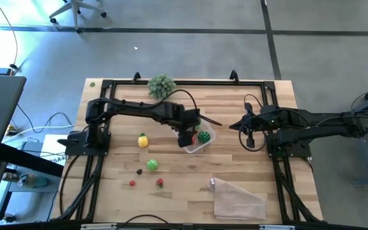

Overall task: Pick and placing Produce into tupperware
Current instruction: Put the red cherry into the transparent bin

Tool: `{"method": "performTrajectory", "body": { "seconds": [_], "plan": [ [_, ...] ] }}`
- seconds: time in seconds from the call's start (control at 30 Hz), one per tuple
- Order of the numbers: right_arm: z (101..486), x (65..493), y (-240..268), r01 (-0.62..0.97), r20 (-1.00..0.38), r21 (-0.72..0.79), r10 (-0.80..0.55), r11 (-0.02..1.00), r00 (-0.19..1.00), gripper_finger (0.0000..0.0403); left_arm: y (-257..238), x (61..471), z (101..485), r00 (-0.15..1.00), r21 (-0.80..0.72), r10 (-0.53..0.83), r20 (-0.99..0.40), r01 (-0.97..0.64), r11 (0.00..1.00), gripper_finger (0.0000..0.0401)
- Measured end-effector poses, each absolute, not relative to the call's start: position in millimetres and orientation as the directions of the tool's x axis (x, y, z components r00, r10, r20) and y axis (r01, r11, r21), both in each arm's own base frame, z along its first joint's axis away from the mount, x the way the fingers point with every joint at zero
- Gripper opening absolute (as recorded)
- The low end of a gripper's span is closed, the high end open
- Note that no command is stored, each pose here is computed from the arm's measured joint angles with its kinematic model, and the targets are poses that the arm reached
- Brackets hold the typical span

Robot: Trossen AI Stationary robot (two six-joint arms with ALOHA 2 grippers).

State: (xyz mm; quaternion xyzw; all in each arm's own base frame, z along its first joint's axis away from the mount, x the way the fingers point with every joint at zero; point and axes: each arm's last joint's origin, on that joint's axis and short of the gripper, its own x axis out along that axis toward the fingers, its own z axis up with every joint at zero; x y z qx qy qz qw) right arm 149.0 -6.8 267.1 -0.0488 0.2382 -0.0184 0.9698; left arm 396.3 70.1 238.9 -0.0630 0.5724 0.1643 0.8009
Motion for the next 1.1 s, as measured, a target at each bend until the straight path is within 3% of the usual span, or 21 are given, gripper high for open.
{"method": "performTrajectory", "body": {
  "seconds": [0.23, 0.43, 0.77, 0.97, 1.1],
  "plan": [
    [267.1, 149.0, -6.8, 0.012, -0.46, -0.103, -0.059, 0.995, 0.886, 0.0, 55.6, 378.0, 263.0, 0.2, 0.118, 0.196, -0.96, -0.347, 0.93, 0.022],
    [267.2, 149.0, -6.8, 0.012, -0.459, -0.104, -0.059, 0.995, 0.886, 0.0, 56.3, 340.5, 276.3, 0.058, 0.259, 0.317, -0.946, -0.45, 0.855, 0.022],
    [267.1, 149.0, -6.8, 0.012, -0.46, -0.103, -0.059, 0.995, 0.886, 0.0, 57.2, 254.2, 255.3, 0.143, 0.245, 0.381, -0.914, -0.554, 0.796, 0.0221],
    [267.1, 149.0, -6.8, 0.012, -0.46, -0.103, -0.059, 0.995, 0.886, 0.0, 88.4, 195.6, 234.1, 0.22, 0.18, 0.401, -0.889, -0.639, 0.748, 0.0221],
    [267.1, 149.0, -6.8, 0.012, -0.461, -0.103, -0.058, 0.995, 0.886, 0.0, 115.8, 165.2, 225.2, 0.193, 0.141, 0.377, -0.906, -0.702, 0.698, 0.0221]
  ]
}}
